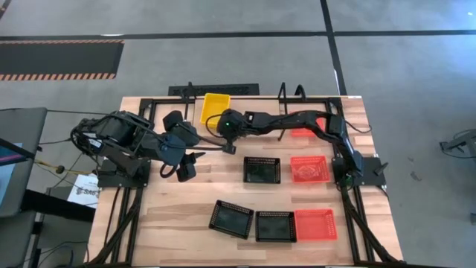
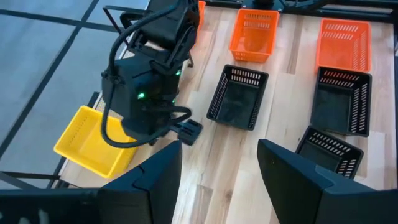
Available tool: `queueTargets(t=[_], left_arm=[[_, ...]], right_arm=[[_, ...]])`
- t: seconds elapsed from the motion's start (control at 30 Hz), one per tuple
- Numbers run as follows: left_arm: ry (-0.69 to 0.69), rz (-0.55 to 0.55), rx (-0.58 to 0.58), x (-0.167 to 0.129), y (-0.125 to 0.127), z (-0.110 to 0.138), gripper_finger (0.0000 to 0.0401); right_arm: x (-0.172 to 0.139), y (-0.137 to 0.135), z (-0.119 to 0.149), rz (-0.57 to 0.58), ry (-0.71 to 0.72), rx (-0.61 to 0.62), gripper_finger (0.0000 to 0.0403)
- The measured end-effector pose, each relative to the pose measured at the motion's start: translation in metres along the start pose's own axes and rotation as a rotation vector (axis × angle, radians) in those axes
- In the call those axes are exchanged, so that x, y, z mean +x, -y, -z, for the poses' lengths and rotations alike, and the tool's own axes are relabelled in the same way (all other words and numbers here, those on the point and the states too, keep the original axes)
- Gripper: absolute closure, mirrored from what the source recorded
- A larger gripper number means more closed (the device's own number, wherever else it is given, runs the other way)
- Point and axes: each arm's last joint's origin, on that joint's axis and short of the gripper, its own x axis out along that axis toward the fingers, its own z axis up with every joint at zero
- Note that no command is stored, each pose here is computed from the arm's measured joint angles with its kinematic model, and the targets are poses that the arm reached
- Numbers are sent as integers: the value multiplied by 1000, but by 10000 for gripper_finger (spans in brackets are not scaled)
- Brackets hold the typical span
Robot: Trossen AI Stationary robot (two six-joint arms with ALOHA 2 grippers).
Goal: Stack baskets on shelf by color
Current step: Put the top black bin on the shelf
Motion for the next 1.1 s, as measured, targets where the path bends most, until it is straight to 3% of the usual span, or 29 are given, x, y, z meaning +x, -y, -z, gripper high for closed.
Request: queueTargets(t=[0.23,0.43,0.8,1.1], left_arm=[[17,-40,6,0,-2,-1,202],[23,-59,42,1,-3,-1,202],[25,-96,62,4,-9,-4,203],[-6,-95,19,11,-22,-8,203]], right_arm=[[-61,-27,-17,-66,-12,-101,403],[-147,-34,-18,-69,-94,-108,403],[-309,-37,20,65,-122,155,403],[-375,-35,70,163,-250,340,396]])
